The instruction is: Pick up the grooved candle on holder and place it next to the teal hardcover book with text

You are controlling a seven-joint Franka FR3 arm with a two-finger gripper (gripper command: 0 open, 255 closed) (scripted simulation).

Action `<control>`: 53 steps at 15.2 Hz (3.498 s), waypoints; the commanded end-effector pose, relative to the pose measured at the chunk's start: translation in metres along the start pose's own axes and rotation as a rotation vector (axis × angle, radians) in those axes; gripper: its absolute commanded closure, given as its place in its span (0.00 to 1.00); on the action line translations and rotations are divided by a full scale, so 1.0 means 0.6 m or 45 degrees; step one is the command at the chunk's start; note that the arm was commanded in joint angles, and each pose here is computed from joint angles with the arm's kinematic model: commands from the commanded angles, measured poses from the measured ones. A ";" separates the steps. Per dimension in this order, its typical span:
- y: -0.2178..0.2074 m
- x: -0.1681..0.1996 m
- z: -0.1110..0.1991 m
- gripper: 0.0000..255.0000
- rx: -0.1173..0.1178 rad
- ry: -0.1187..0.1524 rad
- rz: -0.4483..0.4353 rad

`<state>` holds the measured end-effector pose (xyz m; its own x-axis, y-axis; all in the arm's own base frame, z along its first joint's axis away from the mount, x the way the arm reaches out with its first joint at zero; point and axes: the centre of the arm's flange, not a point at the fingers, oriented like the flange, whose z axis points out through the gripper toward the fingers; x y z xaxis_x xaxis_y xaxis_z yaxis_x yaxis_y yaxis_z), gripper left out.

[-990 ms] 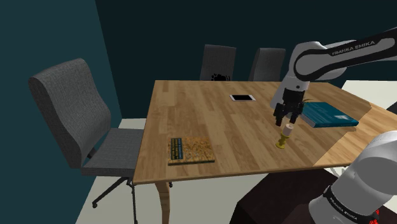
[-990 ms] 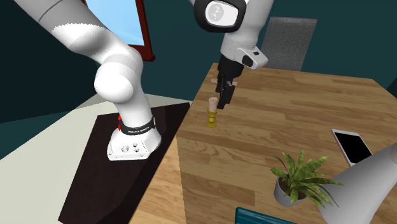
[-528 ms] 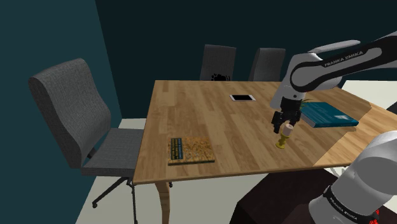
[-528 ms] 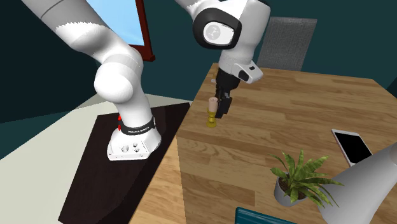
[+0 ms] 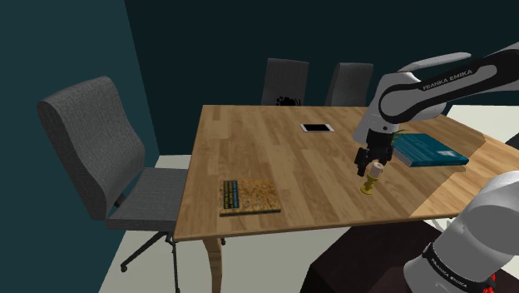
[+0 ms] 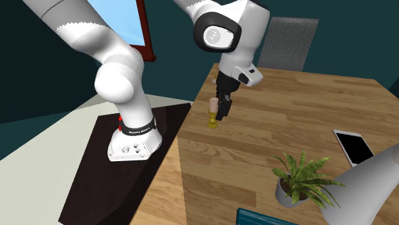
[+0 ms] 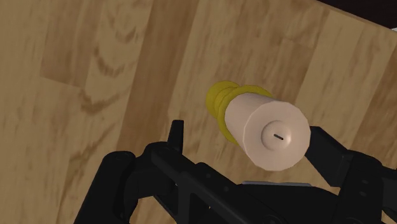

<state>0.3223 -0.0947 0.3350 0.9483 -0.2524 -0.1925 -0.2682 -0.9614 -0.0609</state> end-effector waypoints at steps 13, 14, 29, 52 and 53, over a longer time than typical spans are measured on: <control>-0.002 -0.005 -0.026 1.00 0.000 0.000 0.000; -0.002 -0.007 -0.034 1.00 0.000 0.000 0.000; -0.010 -0.032 -0.164 1.00 0.000 0.000 0.000; 0.067 -0.055 -0.327 1.00 0.000 0.000 0.000; 0.089 -0.053 -0.329 1.00 0.000 0.000 0.000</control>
<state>0.3155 -0.1477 0.5287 0.9480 -0.2536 -0.1924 -0.2695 -0.9610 -0.0613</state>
